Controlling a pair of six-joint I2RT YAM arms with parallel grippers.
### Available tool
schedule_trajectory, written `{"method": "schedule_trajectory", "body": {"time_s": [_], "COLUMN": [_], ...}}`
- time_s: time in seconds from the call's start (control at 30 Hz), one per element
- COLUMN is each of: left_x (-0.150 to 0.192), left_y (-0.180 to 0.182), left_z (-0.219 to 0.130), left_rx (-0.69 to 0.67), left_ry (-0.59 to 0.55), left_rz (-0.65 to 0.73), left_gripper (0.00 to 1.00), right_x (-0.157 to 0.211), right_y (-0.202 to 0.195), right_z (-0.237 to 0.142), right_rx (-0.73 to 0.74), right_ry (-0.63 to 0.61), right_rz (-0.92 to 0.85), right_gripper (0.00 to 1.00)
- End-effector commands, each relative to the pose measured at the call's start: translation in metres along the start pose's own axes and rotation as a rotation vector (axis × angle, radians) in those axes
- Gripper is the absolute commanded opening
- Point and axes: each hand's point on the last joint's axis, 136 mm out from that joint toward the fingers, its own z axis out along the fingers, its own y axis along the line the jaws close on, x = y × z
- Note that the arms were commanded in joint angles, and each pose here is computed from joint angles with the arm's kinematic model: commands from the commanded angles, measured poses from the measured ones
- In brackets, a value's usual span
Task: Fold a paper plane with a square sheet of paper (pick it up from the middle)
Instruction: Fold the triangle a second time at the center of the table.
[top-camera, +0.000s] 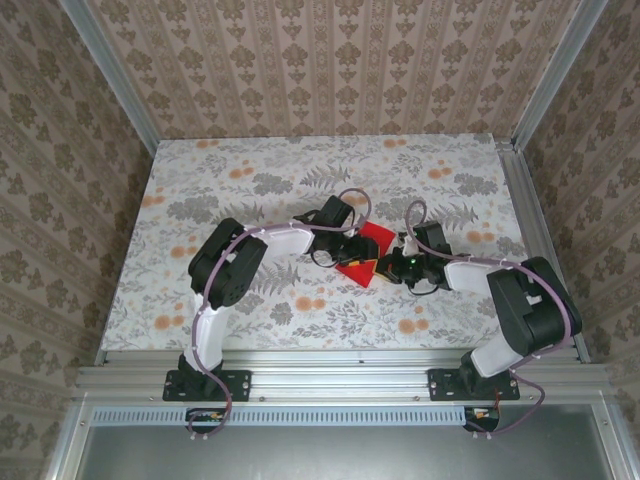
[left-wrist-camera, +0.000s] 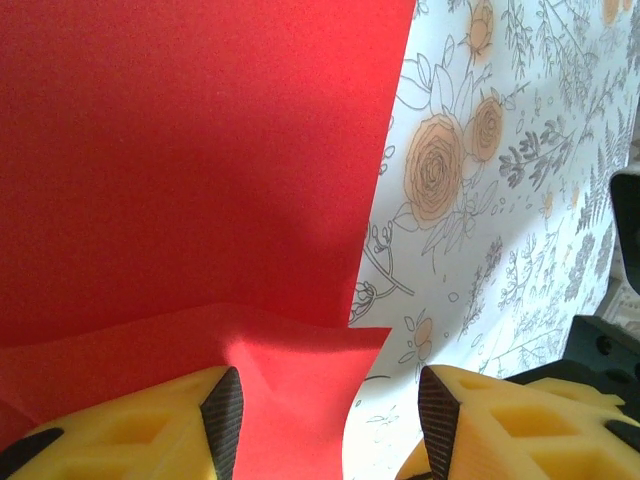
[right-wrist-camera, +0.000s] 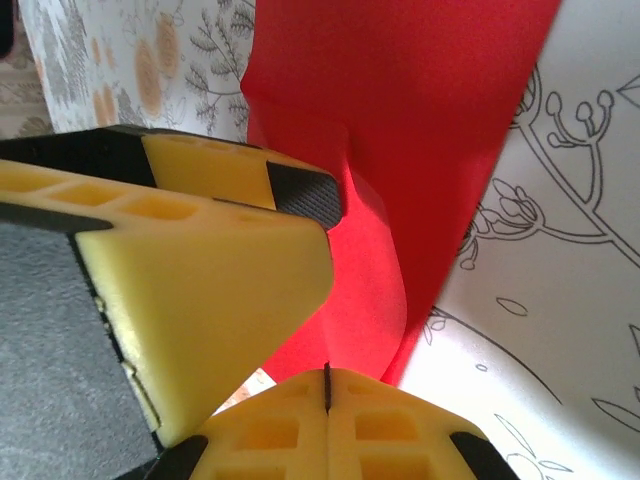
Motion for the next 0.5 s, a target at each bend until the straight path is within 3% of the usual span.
{"method": "schedule_trajectory", "body": {"time_s": [0.0, 0.47], "left_x": [0.012, 0.008], "left_y": [0.014, 0.011], "left_z": [0.004, -0.002], "left_rx": [-0.028, 0.007], "left_ry": [0.026, 0.009], "left_rz": [-0.038, -0.054], "left_gripper": [0.54, 0.54], "right_x": [-0.009, -0.007], "right_y": [0.009, -0.026], "right_z": [0.004, 0.020], "right_rx": [-0.067, 0.048], "right_ry": [-0.023, 0.003], "right_rz": [0.027, 0.043], "right_gripper": [0.00, 0.00]}}
